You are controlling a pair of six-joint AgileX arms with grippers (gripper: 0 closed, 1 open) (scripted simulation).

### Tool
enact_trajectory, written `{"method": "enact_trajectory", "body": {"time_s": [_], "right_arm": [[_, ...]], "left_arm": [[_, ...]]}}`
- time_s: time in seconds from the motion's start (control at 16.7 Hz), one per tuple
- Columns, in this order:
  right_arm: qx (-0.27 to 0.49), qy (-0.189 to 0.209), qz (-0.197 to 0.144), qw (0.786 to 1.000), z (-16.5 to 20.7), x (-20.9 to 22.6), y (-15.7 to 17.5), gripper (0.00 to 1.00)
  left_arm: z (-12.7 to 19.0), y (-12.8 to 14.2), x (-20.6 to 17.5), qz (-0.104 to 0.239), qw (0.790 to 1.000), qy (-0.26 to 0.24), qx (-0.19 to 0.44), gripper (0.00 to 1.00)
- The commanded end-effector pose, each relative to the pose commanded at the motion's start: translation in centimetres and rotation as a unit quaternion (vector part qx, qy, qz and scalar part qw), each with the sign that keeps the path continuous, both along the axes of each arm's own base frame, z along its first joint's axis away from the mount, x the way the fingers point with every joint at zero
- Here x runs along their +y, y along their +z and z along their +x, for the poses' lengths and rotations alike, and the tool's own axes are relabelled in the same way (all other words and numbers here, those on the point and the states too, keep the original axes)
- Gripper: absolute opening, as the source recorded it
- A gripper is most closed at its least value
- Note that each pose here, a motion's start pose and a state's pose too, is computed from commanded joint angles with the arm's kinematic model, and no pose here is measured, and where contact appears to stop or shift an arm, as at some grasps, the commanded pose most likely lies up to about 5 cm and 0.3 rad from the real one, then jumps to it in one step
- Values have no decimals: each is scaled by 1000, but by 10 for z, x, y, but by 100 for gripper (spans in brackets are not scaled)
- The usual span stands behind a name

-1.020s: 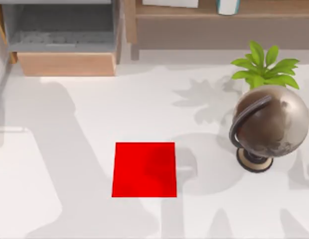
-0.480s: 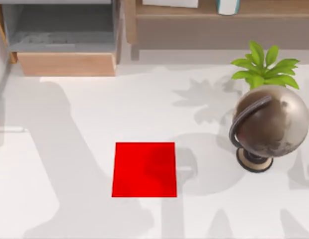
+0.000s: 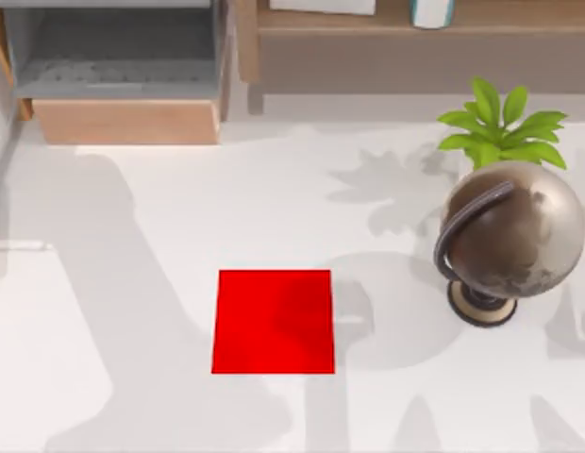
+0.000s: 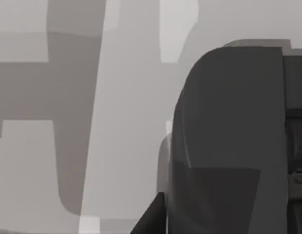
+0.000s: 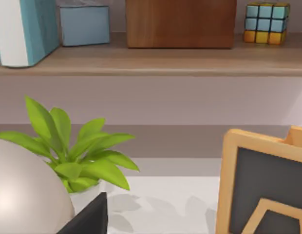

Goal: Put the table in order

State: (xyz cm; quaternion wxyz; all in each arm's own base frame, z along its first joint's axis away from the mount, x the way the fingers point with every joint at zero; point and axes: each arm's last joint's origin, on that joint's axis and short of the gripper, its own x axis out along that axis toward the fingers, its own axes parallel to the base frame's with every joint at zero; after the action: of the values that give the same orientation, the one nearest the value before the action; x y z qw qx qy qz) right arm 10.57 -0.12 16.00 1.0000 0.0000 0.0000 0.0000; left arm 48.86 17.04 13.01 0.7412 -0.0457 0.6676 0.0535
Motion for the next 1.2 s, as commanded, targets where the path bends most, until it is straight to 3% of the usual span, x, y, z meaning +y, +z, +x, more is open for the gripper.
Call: {"method": "enact_trajectory", "body": {"time_s": [0.18, 0.24, 0.78, 0.96, 1.2], "right_arm": [[0, 0, 0, 1000, 0, 0, 0, 100], [0, 0, 0, 1000, 0, 0, 0, 100], [0, 0, 0, 1000, 0, 0, 0, 100], [0, 0, 0, 1000, 0, 0, 0, 100], [0, 0, 0, 1000, 0, 0, 0, 100]], "left_arm": [[0, 0, 0, 0, 1000, 0, 0, 2], [0, 0, 0, 0, 1000, 0, 0, 0], [0, 2, 1, 1, 1000, 0, -2, 0], [-6, 24, 3, 4, 1000, 13, -16, 0], [-19, 76, -6, 13, 998, 35, -57, 0]]}}
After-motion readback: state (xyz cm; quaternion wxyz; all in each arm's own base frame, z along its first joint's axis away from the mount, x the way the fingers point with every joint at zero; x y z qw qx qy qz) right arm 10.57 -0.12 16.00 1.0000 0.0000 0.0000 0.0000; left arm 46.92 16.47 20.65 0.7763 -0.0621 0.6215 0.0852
